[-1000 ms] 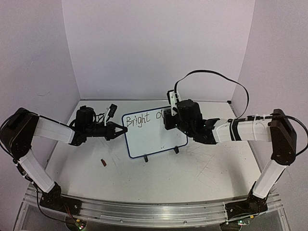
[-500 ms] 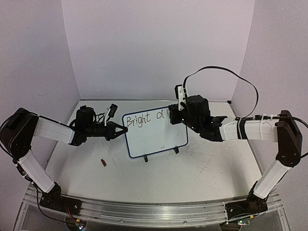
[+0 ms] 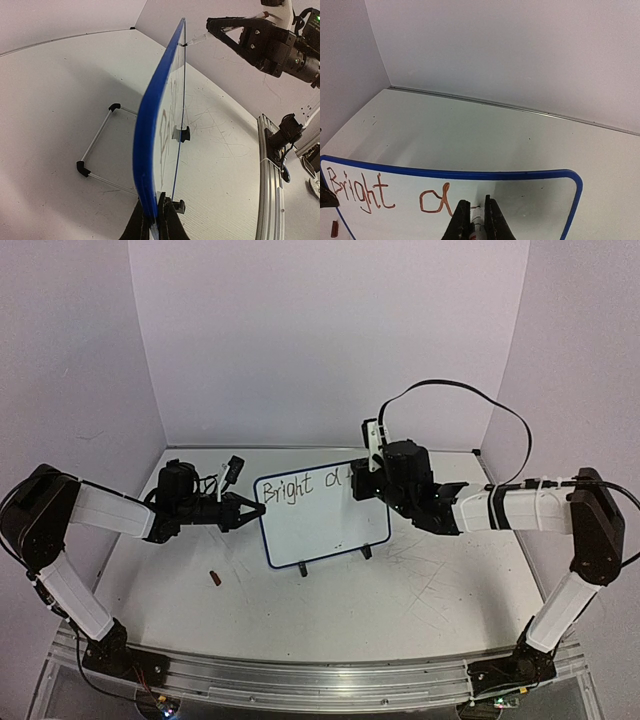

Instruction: Write a sentence on the whiteboard

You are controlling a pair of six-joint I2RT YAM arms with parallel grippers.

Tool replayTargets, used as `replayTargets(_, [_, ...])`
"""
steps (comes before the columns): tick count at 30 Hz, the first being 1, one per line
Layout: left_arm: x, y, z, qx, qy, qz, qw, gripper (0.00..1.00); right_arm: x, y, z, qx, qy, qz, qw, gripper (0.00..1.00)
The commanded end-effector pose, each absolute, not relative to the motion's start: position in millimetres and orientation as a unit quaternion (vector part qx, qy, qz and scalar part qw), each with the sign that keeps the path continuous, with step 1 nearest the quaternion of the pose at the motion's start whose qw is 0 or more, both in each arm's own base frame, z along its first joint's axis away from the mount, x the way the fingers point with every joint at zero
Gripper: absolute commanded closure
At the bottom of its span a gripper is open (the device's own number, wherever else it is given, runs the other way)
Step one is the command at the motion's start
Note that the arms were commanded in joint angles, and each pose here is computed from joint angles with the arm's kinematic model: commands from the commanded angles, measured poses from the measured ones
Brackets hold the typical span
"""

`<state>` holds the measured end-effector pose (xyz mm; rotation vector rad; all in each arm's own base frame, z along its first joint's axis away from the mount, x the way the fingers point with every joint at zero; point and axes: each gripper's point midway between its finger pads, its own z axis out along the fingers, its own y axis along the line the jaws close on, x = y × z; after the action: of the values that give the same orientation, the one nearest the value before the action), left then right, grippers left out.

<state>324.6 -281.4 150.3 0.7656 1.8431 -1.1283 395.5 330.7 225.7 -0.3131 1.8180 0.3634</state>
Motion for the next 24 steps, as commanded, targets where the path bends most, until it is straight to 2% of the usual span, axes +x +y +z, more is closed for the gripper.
replayTargets(1, [346,-275,164,0.310,0.728,-0.402,0.461,1.00,405,335,251,-0.120,0.762,0.157,0.617,1.00])
replayTargets(24, [347,-275,164,0.310,0.728,-0.400,0.462,1.00,393,352,228,-0.147,0.778,0.186,0.582,1.00])
